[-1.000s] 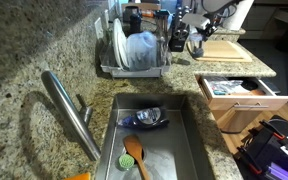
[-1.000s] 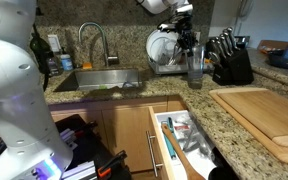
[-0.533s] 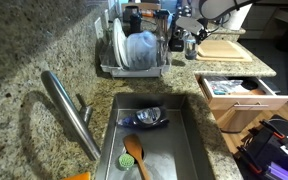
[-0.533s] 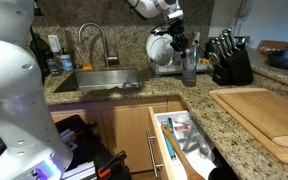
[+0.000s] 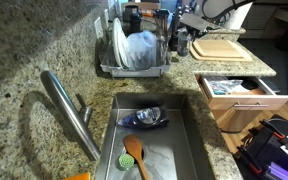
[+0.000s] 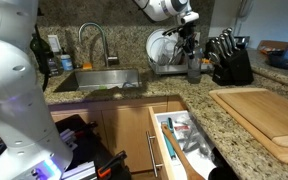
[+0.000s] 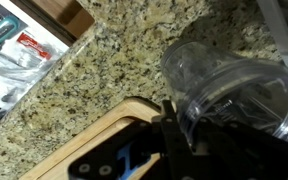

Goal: Remove the jar from the wooden board and put it on the countertop then close the open drawer

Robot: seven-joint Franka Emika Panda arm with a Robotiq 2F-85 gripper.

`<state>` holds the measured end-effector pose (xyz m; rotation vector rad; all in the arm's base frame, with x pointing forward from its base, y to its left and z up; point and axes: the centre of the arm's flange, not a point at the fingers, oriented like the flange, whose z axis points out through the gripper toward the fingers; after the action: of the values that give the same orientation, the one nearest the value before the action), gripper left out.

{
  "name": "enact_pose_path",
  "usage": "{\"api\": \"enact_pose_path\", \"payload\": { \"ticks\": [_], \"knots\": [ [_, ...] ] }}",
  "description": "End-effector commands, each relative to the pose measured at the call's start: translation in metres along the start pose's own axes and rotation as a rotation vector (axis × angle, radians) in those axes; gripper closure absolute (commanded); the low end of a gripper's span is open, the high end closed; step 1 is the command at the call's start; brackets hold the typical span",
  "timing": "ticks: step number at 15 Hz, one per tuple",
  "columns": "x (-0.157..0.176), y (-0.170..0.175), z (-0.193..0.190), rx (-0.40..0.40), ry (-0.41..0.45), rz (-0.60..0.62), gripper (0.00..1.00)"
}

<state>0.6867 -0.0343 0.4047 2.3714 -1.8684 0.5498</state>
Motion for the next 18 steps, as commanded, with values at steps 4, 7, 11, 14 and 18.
{"api": "enact_pose_path", "payload": {
  "ticks": [4,7,11,14,18],
  "knots": [
    [0.003,-0.006,0.042,-0.13,-0.036,-0.005,0.97],
    [-0.005,0.012,0.048,-0.161,-0.019,0.008,0.89],
    [0.001,0.006,0.054,-0.133,-0.048,-0.015,0.97],
    [0.003,0.002,0.058,-0.091,-0.142,-0.024,0.97],
    [0.009,0.002,0.056,-0.107,-0.19,-0.021,0.64]
  ]
}}
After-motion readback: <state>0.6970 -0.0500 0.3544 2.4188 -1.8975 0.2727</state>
